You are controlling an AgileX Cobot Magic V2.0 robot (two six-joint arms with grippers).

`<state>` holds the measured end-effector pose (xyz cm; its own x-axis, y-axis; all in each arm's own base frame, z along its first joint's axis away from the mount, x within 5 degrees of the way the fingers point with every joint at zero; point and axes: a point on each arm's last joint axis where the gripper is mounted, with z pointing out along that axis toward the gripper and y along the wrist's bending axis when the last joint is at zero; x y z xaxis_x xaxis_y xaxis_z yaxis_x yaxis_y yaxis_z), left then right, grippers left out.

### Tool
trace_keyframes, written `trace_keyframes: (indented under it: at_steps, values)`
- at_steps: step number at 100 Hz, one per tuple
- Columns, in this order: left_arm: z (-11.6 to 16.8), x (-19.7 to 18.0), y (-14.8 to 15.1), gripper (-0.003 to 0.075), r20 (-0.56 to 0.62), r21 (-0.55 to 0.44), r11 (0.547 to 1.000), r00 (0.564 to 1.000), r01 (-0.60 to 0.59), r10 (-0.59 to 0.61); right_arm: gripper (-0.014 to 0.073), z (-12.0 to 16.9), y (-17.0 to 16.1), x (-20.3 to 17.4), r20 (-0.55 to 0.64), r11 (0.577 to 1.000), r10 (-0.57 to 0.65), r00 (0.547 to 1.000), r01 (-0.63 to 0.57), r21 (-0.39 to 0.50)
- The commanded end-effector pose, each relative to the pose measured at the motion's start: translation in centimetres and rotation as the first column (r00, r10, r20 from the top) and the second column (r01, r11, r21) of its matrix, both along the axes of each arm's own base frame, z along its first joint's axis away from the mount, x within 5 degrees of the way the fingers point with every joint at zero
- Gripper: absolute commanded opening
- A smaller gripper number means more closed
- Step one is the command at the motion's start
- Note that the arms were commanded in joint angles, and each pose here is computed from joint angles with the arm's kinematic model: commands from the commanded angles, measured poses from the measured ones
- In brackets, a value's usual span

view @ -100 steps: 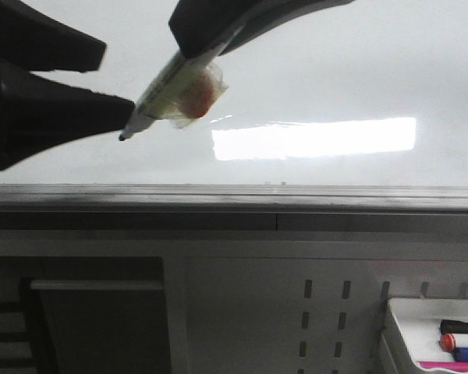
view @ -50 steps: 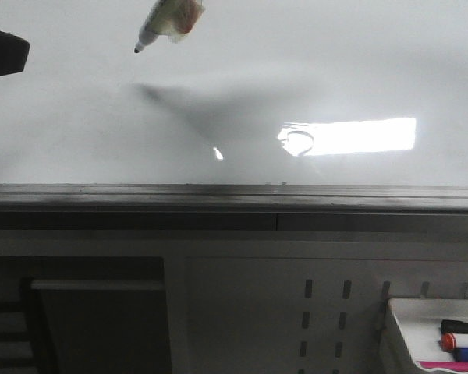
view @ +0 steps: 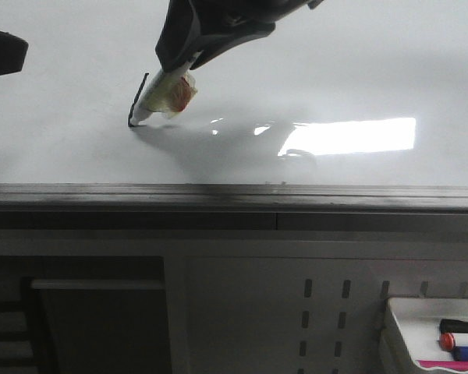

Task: Write number 4 on whiteboard

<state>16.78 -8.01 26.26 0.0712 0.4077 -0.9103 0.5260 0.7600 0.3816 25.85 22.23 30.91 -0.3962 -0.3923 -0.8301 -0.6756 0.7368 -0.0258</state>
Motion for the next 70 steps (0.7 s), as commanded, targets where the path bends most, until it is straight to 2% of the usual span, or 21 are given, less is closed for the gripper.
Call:
trace_keyframes:
  at_steps: [1,25,49,70]
  values:
    - [1.7,0.1,-0.2,0.0426,0.071,-0.076,0.997,0.997,0.015,-0.01,-0.0064,2.8,-1.1,-0.3,0.113,0.999,-0.004,0.994,0.0,0.037]
    - [1.7,0.1,-0.2,0.0426,0.071,-0.076,0.997,0.997,0.015,-0.01,-0.0064,4.4,-5.1,-0.9,0.089,0.996,-0.091,0.992,0.09,0.012]
    - [1.7,0.1,-0.2,0.0426,0.071,-0.076,0.997,0.997,0.015,-0.01,-0.0064,8.2,-3.2,-1.6,0.201,0.994,-0.04,0.979,0.019,0.105]
    - [1.7,0.1,-0.2,0.0426,0.071,-0.076,0.997,0.997,0.015,-0.01,-0.0064,7.0,-2.3,0.5,0.198,0.995,-0.053,0.979,0.036,0.092]
